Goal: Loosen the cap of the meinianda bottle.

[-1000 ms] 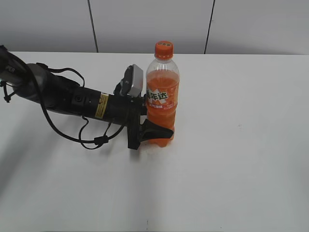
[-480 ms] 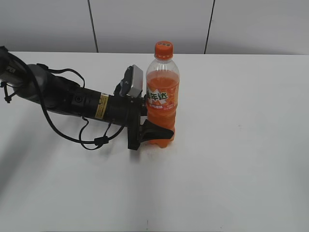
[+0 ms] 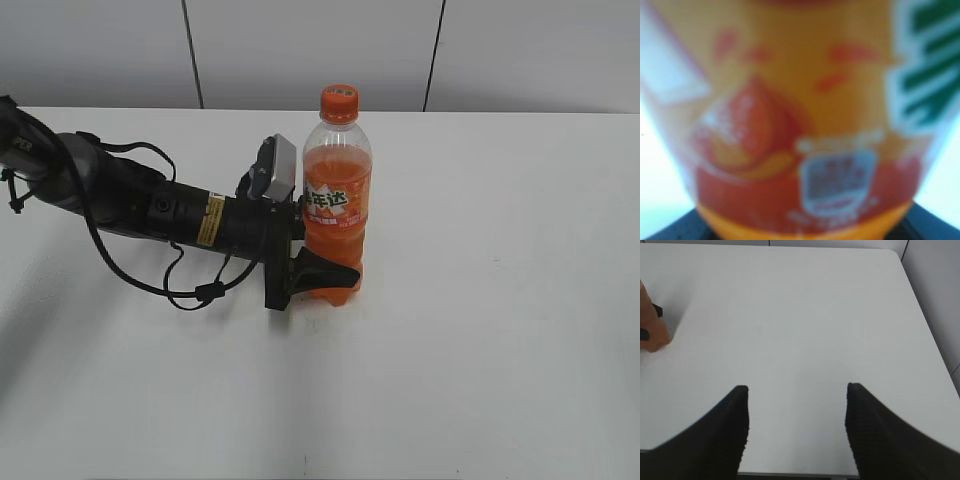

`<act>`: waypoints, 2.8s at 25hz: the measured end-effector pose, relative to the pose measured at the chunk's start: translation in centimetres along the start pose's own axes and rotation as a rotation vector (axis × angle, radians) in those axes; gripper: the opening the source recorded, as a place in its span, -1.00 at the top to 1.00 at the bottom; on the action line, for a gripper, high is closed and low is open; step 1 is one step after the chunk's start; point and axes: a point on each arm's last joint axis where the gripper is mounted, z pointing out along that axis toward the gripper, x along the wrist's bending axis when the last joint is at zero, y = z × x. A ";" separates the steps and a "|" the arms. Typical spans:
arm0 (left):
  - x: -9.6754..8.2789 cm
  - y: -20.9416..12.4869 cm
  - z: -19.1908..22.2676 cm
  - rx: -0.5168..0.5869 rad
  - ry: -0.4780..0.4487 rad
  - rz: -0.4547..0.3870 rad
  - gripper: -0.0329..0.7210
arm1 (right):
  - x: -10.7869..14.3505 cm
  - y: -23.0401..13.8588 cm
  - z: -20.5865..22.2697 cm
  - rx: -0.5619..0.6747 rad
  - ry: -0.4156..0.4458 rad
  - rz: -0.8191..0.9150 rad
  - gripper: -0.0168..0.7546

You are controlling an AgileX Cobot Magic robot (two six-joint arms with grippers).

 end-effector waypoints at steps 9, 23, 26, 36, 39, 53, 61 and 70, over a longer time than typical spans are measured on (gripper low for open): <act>0.0 0.0 0.0 -0.002 0.003 -0.003 -0.18 | -0.2 7.8 3.5 0.215 0.034 0.030 -0.24; 0.0 0.0 0.0 -0.005 0.002 -0.004 -0.18 | 0.0 19.5 20.5 0.662 0.126 0.105 -0.24; 0.0 0.0 0.0 -0.005 0.002 -0.004 -0.18 | -0.2 22.2 23.5 0.640 0.117 0.134 -0.24; 0.0 0.0 0.0 -0.007 0.001 -0.004 -0.18 | 0.0 25.9 29.9 0.591 0.124 0.260 -0.24; 0.0 0.0 0.0 -0.007 0.001 -0.004 -0.18 | 0.7 25.7 30.4 0.609 0.150 0.319 -0.24; 0.0 0.0 0.0 -0.008 0.001 -0.005 -0.18 | 16.2 24.6 29.8 0.724 0.359 0.267 -0.24; 0.0 0.0 0.0 -0.007 0.000 -0.004 -0.18 | 20.8 23.7 30.5 0.755 0.396 0.246 -0.24; 0.0 0.0 0.0 -0.006 0.002 -0.004 -0.18 | 21.5 23.1 30.6 0.745 0.356 0.197 -0.24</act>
